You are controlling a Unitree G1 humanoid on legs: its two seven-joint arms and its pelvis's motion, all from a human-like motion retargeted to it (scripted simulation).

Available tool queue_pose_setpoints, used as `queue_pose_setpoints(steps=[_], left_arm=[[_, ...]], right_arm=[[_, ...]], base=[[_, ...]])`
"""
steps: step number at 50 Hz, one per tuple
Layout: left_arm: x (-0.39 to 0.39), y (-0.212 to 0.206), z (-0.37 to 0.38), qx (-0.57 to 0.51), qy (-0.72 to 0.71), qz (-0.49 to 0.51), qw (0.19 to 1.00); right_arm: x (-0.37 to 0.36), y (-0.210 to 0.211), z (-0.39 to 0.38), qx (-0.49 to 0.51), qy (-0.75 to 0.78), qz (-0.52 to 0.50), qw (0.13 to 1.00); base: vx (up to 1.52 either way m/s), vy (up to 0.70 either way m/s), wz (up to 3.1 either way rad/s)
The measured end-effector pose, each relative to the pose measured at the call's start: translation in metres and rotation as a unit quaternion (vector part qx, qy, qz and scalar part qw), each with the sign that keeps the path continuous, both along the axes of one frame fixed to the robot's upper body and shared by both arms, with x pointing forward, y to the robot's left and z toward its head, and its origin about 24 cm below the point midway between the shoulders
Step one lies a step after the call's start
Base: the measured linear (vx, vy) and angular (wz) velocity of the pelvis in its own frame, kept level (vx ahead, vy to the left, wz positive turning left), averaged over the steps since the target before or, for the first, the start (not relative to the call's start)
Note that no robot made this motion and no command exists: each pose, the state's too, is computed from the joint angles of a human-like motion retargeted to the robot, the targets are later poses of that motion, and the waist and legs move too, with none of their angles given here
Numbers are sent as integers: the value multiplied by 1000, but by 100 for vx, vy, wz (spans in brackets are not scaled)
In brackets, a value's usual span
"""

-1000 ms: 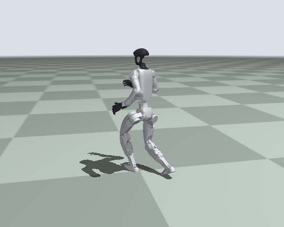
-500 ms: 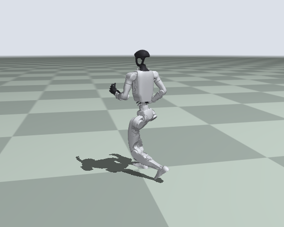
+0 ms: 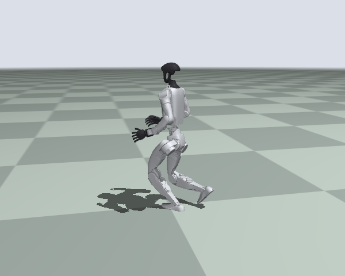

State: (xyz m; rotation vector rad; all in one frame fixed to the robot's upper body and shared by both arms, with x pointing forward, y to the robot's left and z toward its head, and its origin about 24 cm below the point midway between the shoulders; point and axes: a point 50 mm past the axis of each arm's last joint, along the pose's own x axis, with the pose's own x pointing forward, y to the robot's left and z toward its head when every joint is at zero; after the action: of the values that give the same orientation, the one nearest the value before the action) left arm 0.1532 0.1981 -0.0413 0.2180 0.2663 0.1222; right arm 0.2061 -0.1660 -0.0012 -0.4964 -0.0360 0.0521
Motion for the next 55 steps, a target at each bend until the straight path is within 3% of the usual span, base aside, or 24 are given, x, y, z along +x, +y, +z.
queue_pose_setpoints(steps=[5, 12, 18, 23, 29, 33, 36, 40, 46, 50, 55], left_arm=[[92, -35, 55, -37, -152, -12, 988], [112, -61, 109, -74, -278, -99, 953], [72, -50, 52, -76, -141, -82, 984], [0, -7, -11, -70, 42, -15, 997], [-70, 30, -26, -69, 130, 34, 989], [-56, 18, -21, -70, 98, 32, 992], [2, -1, -2, -55, 8, 20, 998], [93, -34, 54, -83, -141, 4, 987], [131, -59, 122, -122, -280, -72, 949], [122, -69, 117, -115, -275, -121, 947], [82, -59, 47, -114, -119, -94, 982]], right_arm=[[-37, -15, -46, -4, 117, -16, 993], [-87, -48, -67, 5, 211, -70, 975], [-50, -39, -50, 4, 147, -73, 986], [31, -18, 11, 6, -15, -41, 999], [46, -7, 52, 45, -95, 3, 994], [25, -5, 19, 39, -29, -3, 999], [0, -9, -24, 16, 62, -36, 997], [-44, -23, -72, 2, 186, -60, 981], [-101, -56, -86, 22, 277, -85, 957], [-110, -63, -80, 35, 274, -105, 955], [-53, -45, -56, 39, 174, -87, 980]], base=[[-3, -1, 17], [6, -7, -59], [-6, -4, 8], [-2, -2, 42], [6, 5, 99], [-4, 4, 57], [-5, 4, 37], [-5, 1, 47], [10, -7, -63], [0, -7, -32], [-7, -4, 7]])
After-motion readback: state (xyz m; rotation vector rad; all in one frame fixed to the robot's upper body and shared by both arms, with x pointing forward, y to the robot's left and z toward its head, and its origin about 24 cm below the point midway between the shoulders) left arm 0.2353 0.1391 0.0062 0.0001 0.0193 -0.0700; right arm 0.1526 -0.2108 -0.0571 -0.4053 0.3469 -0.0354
